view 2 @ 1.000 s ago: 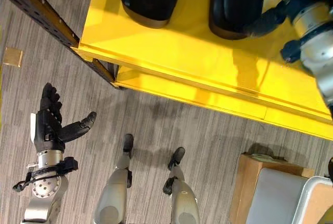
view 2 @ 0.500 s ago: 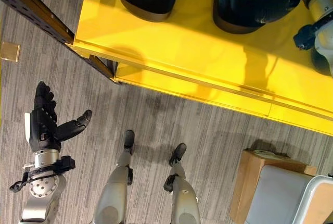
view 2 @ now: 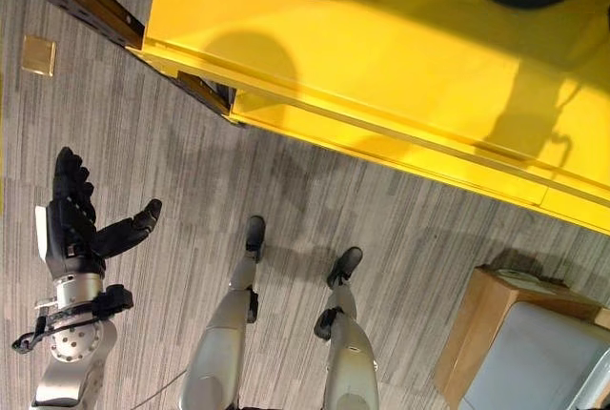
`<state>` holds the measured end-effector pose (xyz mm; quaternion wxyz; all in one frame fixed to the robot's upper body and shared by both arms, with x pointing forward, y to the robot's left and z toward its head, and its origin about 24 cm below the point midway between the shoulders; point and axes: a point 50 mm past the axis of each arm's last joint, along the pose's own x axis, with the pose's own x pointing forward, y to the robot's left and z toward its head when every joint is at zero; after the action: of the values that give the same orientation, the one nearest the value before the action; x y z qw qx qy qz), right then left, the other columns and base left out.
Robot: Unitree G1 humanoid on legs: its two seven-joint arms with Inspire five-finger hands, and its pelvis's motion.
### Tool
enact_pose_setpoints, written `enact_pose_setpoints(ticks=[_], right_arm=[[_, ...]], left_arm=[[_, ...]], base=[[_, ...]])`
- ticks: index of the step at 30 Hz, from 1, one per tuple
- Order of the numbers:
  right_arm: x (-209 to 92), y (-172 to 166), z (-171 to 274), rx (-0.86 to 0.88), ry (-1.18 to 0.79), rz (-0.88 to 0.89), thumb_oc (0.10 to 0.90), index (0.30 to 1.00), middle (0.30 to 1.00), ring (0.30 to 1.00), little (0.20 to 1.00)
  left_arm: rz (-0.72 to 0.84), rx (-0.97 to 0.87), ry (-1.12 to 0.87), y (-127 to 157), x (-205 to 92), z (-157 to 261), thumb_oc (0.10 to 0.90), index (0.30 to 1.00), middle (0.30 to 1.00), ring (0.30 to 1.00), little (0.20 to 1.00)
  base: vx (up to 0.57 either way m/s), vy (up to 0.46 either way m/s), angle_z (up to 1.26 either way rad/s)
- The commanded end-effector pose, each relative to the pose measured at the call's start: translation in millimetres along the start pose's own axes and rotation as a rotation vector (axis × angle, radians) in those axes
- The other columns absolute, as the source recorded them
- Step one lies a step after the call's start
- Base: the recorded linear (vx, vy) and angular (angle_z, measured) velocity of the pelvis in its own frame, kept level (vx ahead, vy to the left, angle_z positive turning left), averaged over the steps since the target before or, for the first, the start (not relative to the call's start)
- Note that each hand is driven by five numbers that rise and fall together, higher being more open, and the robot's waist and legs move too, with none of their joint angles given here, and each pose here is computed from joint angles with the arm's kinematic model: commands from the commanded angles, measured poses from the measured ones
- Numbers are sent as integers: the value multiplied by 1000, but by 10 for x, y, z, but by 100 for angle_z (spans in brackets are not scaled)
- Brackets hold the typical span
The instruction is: Move parts from the plastic box to the shelf.
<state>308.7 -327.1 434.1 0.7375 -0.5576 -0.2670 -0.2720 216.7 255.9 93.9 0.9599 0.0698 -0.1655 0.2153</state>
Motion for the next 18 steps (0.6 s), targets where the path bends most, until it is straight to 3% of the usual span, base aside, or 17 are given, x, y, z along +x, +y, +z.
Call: enact_pose_setpoints(ticks=[1,10,17,18], right_arm=[[109,-473,150,-62,-32,-168,900,1000,1000,1000,1000],[99,-255,-24,-60,57,-96,900,1000,1000,1000,1000],[-82,305,-262,222,148,94,900,1000,1000,1000,1000],[-107,305,-303,313,167,51,900,1000,1000,1000,1000]], left_arm=[[15,9,-273,127,73,464,900,1000,1000,1000,1000],[30,-16,-279,100,63,466,900,1000,1000,1000,1000],[17,-82,-240,11,58,392,900,1000,1000,1000,1000],[16,-92,-225,2,56,363,900,1000,1000,1000,1000]], base=[[0,0,0],[0,0,0],[5,2,1],[0,0,0]])
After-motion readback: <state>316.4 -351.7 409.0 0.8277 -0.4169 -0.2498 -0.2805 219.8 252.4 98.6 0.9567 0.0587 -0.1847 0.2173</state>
